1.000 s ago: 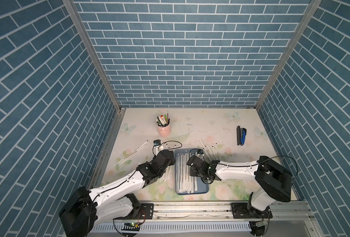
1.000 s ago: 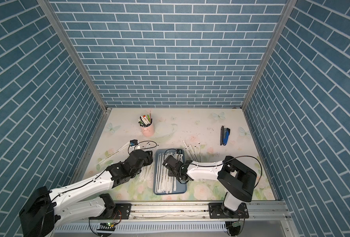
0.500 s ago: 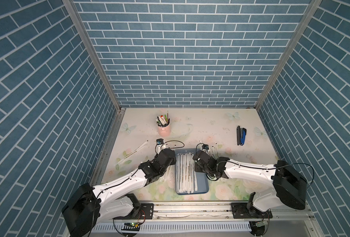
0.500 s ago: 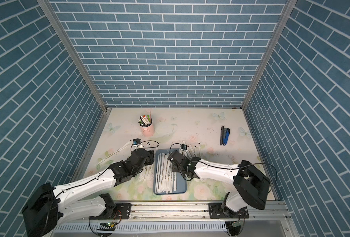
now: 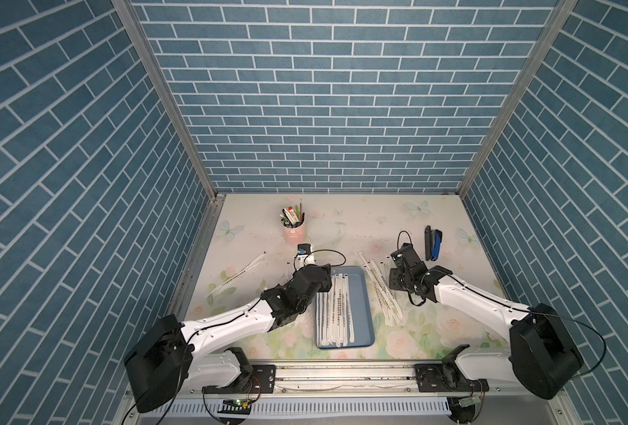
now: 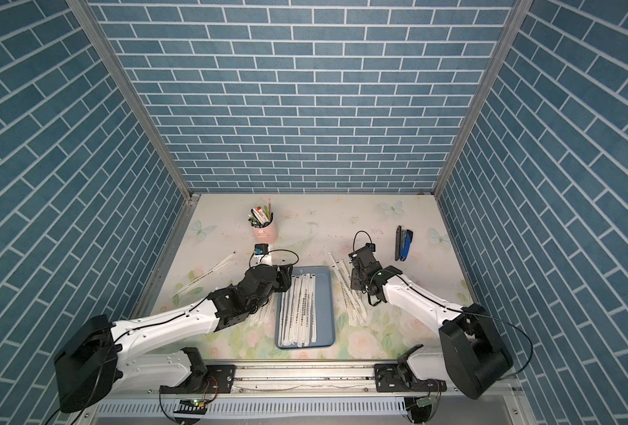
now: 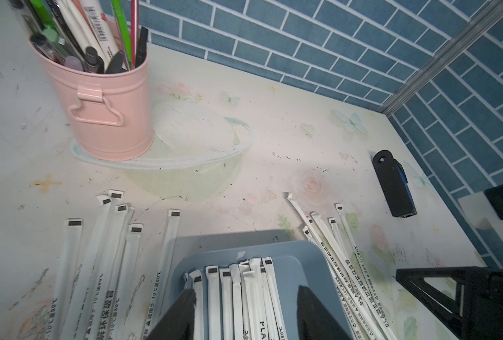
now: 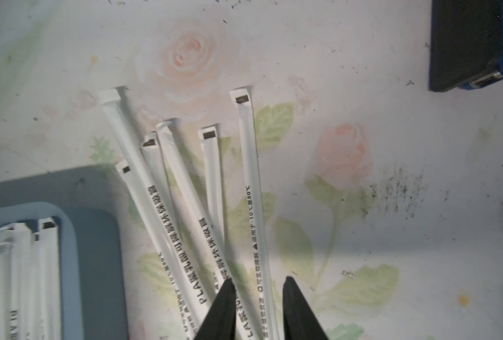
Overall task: Put the straws into the storage box
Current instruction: Pick up the straw from the center of the board.
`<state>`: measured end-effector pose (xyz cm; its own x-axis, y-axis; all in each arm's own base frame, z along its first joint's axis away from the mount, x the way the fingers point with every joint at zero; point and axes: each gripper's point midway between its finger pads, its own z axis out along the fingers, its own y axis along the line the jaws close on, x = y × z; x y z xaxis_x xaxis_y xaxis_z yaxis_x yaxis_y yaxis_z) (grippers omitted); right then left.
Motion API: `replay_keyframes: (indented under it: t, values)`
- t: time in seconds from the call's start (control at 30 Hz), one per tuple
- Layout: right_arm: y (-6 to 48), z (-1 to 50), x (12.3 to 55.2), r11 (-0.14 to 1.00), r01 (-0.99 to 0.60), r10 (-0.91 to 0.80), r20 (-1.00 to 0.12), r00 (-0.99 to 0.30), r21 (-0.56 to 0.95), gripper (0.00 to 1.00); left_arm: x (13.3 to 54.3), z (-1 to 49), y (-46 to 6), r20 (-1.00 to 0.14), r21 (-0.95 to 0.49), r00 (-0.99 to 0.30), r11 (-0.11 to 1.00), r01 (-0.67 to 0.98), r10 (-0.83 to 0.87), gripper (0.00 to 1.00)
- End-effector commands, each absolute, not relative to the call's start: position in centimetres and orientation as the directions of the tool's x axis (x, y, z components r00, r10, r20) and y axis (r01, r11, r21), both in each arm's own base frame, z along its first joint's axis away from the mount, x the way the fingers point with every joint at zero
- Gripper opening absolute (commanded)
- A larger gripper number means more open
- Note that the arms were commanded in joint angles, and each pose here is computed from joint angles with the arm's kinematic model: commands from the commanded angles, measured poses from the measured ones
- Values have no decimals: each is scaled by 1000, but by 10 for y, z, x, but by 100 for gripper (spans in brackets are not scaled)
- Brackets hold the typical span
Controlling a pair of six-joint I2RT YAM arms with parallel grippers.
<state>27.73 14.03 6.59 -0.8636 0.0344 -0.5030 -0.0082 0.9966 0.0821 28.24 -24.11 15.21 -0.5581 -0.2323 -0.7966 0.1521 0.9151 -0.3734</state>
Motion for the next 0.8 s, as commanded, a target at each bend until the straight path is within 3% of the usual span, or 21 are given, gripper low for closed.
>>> replay_keyframes:
  t: [0.0,0.4,0.77]
  values:
    - [143,54,283,993,-104,-63,-496,-866,54,29,292,166,-254,-800,-418,-528,896,151,-285,58]
    - [148,28,292,988,-141,-94,-458,-884,69,29,298,158,-262,-788,-421,-544,898,131,-290,59]
    - [133,12,282,988,-145,-109,-442,-891,48,14,304,160,-276,-793,-406,-553,899,166,-256,62]
